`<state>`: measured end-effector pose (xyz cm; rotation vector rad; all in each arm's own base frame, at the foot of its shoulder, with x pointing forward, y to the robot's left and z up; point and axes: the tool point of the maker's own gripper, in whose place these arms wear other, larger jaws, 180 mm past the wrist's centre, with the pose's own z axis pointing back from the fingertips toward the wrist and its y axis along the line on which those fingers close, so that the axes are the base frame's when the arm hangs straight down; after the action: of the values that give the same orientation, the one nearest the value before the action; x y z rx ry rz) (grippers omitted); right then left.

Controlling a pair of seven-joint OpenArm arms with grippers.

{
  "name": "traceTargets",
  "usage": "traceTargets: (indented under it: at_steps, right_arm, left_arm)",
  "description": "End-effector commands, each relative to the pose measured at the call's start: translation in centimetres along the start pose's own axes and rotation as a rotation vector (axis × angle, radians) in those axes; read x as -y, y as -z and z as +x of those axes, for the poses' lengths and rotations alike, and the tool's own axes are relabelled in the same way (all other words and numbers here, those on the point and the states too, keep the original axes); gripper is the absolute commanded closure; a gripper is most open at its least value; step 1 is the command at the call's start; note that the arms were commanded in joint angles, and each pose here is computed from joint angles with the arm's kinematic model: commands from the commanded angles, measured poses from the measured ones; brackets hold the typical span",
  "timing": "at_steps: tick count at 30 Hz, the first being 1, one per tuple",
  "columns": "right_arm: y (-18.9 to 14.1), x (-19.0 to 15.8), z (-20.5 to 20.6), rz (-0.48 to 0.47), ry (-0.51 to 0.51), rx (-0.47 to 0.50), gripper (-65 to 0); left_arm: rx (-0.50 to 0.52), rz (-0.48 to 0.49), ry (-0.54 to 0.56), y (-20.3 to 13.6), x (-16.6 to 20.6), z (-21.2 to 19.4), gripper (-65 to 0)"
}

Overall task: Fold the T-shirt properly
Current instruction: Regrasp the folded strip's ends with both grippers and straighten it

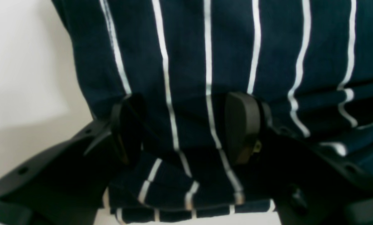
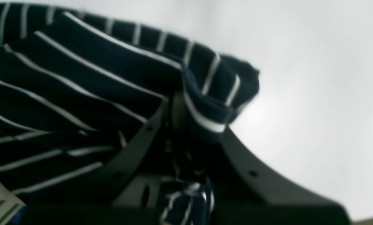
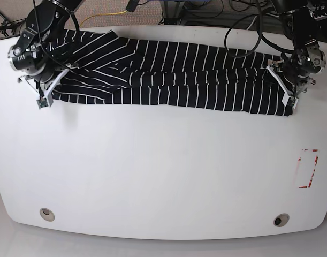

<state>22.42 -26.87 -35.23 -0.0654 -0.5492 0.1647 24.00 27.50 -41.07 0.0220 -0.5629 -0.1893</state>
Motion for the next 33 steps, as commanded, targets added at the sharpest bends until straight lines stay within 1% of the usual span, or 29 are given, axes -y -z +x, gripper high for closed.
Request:
traceTargets:
  at_steps: [1,4,5,7,10,13,14,15,17,19,21,23,25,26,27,29,31,33]
  right_arm:
    - [-0.8,1.1,-1.0,-0.04,-0.004,-0.027,0.0]
    - [-1.1,1.5,-2.7,-0.05,0.011,-0.066,-0.6]
    - [-1.1,1.5,-3.1,-0.051,0.013,-0.075,-2.9]
    - [-1.2,1.3,-3.9,-0.047,0.012,-0.096,-9.7]
    - [-1.7,2.2,-5.1,-0.074,0.037,-0.114,-27.7]
    - [-2.8,4.4,-6.0,-0.136,0.101,-0.112,-45.5]
    - [-3.1,4.9,-6.3,-0.15,0.117,-0.111,-49.5]
    - [-3.3,5.2,-6.5,-0.159,0.129,-0.11,-51.8]
    - [-3.5,5.4,-6.3,-0.163,0.14,-0.097,-53.1]
    - [-3.4,4.7,-5.2,-0.119,0.153,-0.042,-53.1]
    - [-3.4,3.1,-4.2,-0.021,0.169,0.035,-53.1]
    - [-3.5,1.8,-3.3,0.055,0.183,0.093,-53.1]
    - [-3.4,0.0,-2.2,0.172,0.224,0.17,-53.1]
    - [-3.2,-0.6,-2.1,0.206,0.234,0.177,-53.1]
    - [-2.7,-1.7,-2.0,0.27,0.244,0.17,-53.1]
    - [-1.7,-3.3,-2.1,0.36,0.265,0.151,-53.1]
    - [-0.8,-4.4,-2.4,0.415,0.288,0.136,-53.1]
    - [0.4,-5.5,-3.4,0.465,0.313,0.091,-53.1]
  left_arm:
    - [-0.045,0.03,0.022,-0.1,-0.8,-0.8,-37.9]
    - [-0.046,0.029,0.021,-0.1,-0.8,-0.9,-37.9]
    - [-0.046,0.029,0.021,-0.1,-0.8,-0.9,-37.9]
    - [-0.044,0.029,0.022,-0.1,-0.8,-0.8,-37.9]
    - [-0.032,0.032,0.022,-0.1,-0.9,-0.3,-37.9]
    - [-0.01,0.034,0.019,-0.2,-1.1,0.6,-37.9]
    - [-0.007,0.036,0.019,-0.3,-1.2,0.7,-37.9]
    - [-0.003,0.037,0.015,-0.3,-1.2,0.8,-37.9]
    - [0.021,0.056,-0.014,-0.8,-2.0,1.2,-37.9]
    - [0.083,0.05,-0.053,-1.3,-2.4,2.8,-38.1]
    - [0.143,0.018,-0.11,-2.1,-2.5,3.9,-38.2]
    - [0.17,-0.011,-0.156,-2.5,-2.5,4.2,-38.2]
    - [0.208,-0.042,-0.227,-3.3,-3.0,4.4,-38.2]
    - [0.219,-0.053,-0.245,-3.5,-3.0,4.5,-38.2]
    - [0.237,-0.068,-0.271,-3.9,-3.2,4.6,-38.3]
    - [0.275,-0.089,-0.302,-4.8,-3.9,5.1,-38.3]
    - [0.294,-0.105,-0.317,-5.6,-4.6,5.3,-38.3]
    - [0.307,-0.129,-0.359,-5.8,-5.1,5.1,-38.3]
